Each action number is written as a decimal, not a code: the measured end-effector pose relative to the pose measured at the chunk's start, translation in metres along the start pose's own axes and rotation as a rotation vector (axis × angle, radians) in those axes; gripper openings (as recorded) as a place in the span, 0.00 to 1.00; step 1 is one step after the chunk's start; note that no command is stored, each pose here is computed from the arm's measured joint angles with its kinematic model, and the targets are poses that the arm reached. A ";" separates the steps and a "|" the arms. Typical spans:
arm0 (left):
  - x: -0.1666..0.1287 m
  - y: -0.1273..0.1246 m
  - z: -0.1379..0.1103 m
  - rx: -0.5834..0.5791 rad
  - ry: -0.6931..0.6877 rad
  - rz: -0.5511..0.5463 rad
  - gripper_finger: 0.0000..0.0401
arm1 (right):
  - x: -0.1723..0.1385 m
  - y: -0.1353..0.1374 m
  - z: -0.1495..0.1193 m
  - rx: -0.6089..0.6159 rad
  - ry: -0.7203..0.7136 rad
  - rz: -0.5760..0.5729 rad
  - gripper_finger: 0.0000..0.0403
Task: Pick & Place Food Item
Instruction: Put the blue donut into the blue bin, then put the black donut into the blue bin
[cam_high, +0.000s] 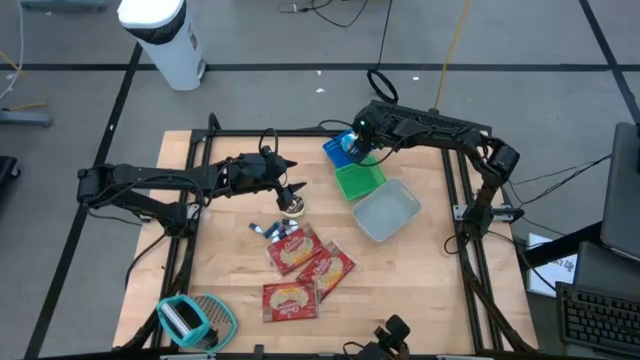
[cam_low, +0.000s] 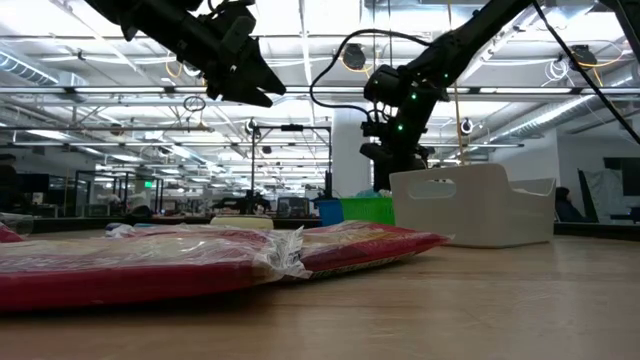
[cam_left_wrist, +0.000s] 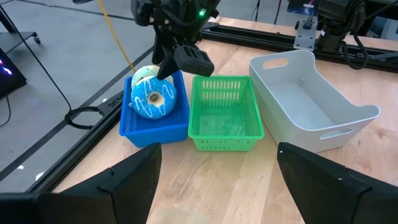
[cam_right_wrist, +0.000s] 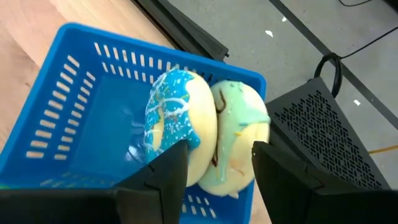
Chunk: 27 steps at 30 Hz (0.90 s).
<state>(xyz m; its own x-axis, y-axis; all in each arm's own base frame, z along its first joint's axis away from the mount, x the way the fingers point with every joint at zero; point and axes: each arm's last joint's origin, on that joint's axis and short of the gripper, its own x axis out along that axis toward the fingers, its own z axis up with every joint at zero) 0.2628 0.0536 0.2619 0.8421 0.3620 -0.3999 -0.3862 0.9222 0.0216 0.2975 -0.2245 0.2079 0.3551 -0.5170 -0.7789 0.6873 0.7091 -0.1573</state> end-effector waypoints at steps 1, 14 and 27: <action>0.000 0.000 0.000 0.000 0.000 0.000 0.81 | -0.002 0.000 0.001 0.001 -0.003 0.000 0.41; -0.001 0.001 -0.010 -0.021 0.105 0.010 0.81 | -0.068 -0.005 0.007 0.061 -0.059 0.177 0.41; 0.012 0.002 -0.054 -0.224 0.470 0.149 0.81 | -0.119 0.015 -0.022 0.066 -0.273 0.316 0.41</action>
<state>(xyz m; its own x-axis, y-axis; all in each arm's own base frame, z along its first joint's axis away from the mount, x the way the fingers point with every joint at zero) 0.2517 0.0525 0.2077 0.5327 0.3392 -0.7753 -0.6026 0.7953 -0.0660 0.2522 -0.1418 0.2847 0.7037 -0.3933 -0.5917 0.5534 0.8257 0.1093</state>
